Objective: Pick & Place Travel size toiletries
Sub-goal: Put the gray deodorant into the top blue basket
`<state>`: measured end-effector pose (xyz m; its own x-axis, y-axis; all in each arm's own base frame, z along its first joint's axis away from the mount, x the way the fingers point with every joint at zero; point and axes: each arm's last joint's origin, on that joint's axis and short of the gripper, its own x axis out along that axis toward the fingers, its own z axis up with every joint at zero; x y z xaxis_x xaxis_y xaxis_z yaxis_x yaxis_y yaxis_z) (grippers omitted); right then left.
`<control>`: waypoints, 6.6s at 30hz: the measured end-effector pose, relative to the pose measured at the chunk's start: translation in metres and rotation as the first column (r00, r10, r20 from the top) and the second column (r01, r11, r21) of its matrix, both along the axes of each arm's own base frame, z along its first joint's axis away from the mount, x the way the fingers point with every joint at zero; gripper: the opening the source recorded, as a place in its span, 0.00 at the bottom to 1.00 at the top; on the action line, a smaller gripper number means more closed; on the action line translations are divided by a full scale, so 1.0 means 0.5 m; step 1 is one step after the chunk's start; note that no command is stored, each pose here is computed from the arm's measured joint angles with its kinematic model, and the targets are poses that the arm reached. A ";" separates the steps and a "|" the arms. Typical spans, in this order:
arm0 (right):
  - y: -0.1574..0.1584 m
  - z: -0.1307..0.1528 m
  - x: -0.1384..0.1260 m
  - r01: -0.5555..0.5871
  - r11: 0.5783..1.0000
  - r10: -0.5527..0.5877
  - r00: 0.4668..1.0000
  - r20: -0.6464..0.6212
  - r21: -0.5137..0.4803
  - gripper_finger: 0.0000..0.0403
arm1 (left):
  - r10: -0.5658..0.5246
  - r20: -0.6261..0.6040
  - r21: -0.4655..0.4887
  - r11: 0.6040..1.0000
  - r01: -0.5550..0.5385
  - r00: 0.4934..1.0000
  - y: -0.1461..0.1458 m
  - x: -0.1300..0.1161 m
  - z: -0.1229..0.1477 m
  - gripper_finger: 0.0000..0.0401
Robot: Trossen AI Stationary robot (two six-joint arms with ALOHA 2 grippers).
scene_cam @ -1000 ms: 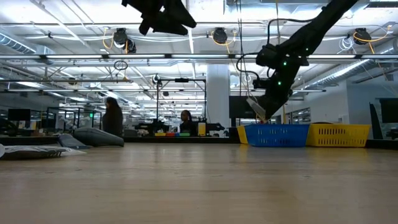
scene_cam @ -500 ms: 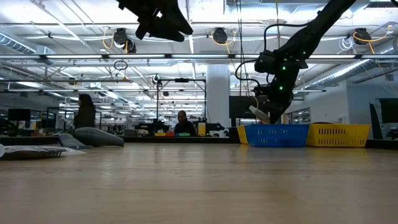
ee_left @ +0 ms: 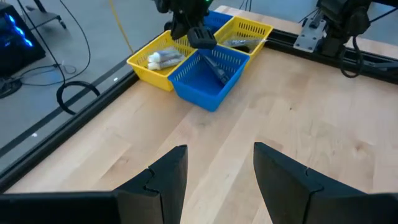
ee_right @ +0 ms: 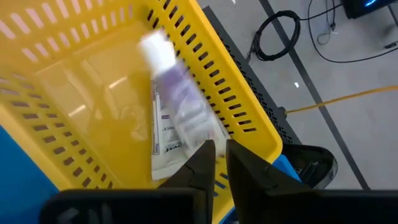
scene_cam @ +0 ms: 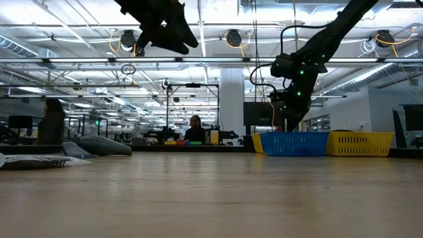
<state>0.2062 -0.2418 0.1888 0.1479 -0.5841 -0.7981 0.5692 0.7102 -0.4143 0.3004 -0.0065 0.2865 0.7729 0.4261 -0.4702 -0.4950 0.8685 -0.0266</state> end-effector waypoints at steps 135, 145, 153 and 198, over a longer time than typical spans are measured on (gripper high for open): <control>0.184 0.092 0.128 -0.505 0.861 0.430 0.784 0.448 0.057 0.43 | -0.113 -0.635 -0.346 0.926 -0.151 0.764 0.189 -0.186 -0.252 0.46; 0.201 0.108 0.142 -0.738 0.668 0.497 0.538 0.681 0.095 0.43 | -0.159 -0.416 -0.184 0.979 0.089 0.895 0.142 -0.077 -0.142 0.46; 0.211 0.127 0.152 -0.855 0.518 0.512 0.339 0.789 0.031 0.43 | -0.256 -0.184 -0.038 0.967 0.253 0.949 0.111 -0.022 -0.077 0.46; 0.395 0.226 0.248 -0.713 0.451 0.738 -0.040 0.673 -0.536 0.63 | -0.408 0.255 0.243 0.904 0.351 0.876 0.044 0.026 0.016 0.46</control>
<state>0.3303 -0.0444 0.3017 0.9692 0.2462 0.0069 -0.2394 0.9483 -0.2085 0.3135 0.0156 0.2946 0.9820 0.1280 -0.1390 -0.1207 0.9909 0.0599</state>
